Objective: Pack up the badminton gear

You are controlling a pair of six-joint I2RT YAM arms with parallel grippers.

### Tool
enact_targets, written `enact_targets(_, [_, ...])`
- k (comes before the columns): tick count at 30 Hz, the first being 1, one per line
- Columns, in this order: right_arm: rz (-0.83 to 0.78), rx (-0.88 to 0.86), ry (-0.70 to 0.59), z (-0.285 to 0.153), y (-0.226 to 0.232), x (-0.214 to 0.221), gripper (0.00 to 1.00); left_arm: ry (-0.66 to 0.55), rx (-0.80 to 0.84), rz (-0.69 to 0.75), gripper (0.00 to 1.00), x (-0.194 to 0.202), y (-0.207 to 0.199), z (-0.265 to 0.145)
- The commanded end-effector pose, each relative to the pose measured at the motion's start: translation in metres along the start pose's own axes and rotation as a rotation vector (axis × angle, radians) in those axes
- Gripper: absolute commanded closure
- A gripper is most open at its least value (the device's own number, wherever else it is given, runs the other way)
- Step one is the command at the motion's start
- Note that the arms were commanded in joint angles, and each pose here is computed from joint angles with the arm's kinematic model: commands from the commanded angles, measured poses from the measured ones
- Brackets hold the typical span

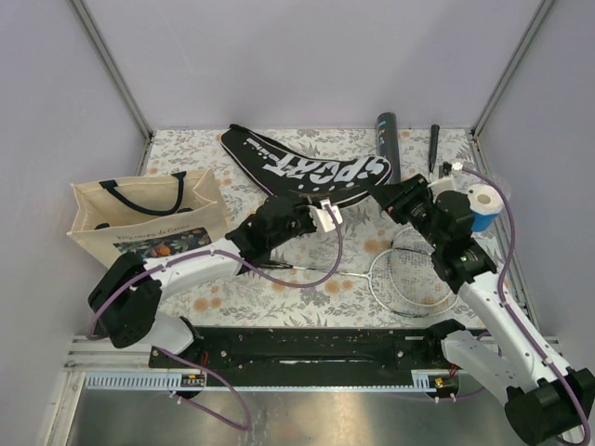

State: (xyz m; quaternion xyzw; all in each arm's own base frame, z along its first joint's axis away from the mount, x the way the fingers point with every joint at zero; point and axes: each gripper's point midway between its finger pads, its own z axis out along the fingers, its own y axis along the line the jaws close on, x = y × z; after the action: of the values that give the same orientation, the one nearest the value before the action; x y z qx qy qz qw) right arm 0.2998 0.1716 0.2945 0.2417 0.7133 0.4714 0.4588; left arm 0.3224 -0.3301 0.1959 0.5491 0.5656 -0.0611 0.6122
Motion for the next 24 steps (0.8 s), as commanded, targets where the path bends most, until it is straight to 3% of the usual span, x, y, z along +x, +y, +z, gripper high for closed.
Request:
enact_targets(1, [-0.354, -0.280, -0.134, -0.040, 0.089, -0.036, 0.52, -0.252, -0.230, -0.095, 0.95, -0.106, 0.091, -0.042])
enact_targets(3, [-0.579, -0.288, -0.187, -0.057, 0.102, -0.049, 0.40, -0.294, -0.215, -0.159, 1.00, -0.135, 0.108, -0.059])
enact_targets(6, [-0.744, -0.278, -0.246, -0.080, 0.105, -0.058, 0.29, -0.342, -0.131, -0.239, 1.00, -0.177, 0.121, -0.093])
enact_targets(11, [-0.954, -0.412, -0.255, -0.111, 0.114, -0.041, 0.21, -0.434, -0.008, -0.293, 1.00, -0.235, 0.129, -0.168])
enact_targets(18, [-1.068, -0.514, -0.138, -0.108, 0.111, -0.015, 0.02, -0.437, 0.139, -0.271, 1.00, -0.251, 0.111, -0.237])
enact_targets(24, [-1.109, -0.548, 0.046, -0.068, 0.096, 0.008, 0.00, -0.429, 0.252, -0.334, 1.00, -0.242, 0.094, -0.248])
